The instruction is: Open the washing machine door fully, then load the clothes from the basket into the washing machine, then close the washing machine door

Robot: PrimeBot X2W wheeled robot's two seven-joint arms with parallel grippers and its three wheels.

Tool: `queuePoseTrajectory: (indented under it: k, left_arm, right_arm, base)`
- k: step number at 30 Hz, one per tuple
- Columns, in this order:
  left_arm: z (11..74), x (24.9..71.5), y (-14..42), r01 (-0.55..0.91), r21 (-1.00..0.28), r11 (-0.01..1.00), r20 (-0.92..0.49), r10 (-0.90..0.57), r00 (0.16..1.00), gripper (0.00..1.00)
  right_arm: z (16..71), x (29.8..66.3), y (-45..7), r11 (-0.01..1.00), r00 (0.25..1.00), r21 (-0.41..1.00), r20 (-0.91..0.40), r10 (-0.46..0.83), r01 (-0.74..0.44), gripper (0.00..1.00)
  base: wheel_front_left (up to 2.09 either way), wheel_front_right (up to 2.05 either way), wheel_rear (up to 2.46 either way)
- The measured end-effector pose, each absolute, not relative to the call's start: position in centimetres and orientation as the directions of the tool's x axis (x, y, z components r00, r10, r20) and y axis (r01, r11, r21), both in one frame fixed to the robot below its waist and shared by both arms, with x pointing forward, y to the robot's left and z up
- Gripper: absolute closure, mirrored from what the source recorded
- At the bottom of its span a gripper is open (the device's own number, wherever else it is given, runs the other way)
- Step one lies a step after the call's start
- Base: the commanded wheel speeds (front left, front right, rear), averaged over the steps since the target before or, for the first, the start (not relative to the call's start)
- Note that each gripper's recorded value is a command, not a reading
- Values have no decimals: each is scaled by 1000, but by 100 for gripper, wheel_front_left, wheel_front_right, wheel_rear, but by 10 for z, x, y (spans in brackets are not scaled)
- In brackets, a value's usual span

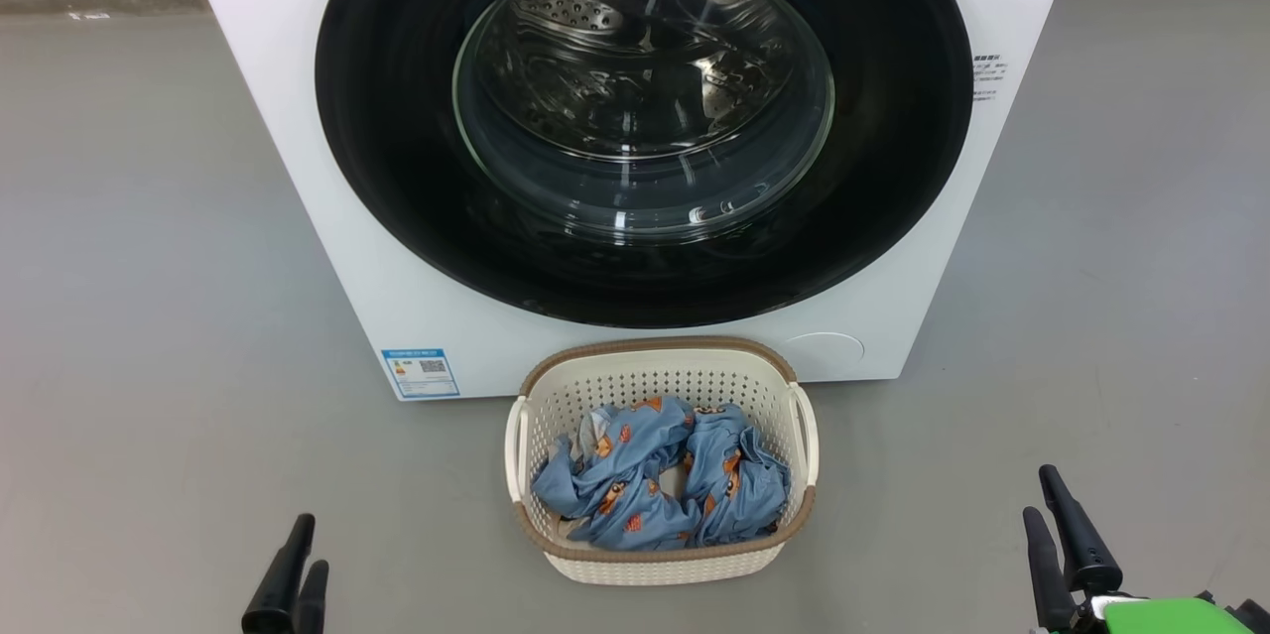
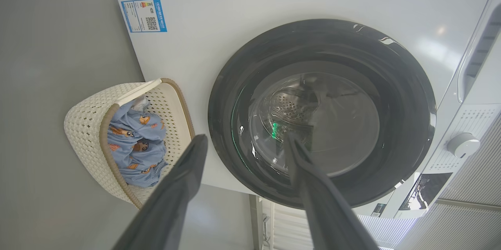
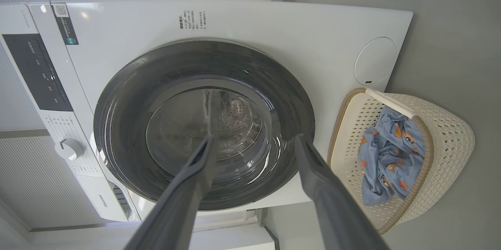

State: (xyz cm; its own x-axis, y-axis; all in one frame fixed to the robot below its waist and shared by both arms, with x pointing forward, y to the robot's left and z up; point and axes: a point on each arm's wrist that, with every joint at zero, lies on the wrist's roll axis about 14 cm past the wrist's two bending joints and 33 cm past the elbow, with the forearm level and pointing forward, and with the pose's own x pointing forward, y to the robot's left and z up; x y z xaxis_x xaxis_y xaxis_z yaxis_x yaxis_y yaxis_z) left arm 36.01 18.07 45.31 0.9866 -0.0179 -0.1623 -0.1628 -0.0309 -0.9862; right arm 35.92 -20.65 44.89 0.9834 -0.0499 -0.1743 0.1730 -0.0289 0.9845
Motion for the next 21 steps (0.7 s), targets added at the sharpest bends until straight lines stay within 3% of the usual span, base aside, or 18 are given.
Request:
queuePoseTrajectory:
  k: [21]
  left_arm:
    - [464,361,180,-129,-963,235,-134,-3,991,0]
  right_arm:
    - [448,363,-195,287,983,941,-186,0,178,0]
  base:
    - [0,0,0]
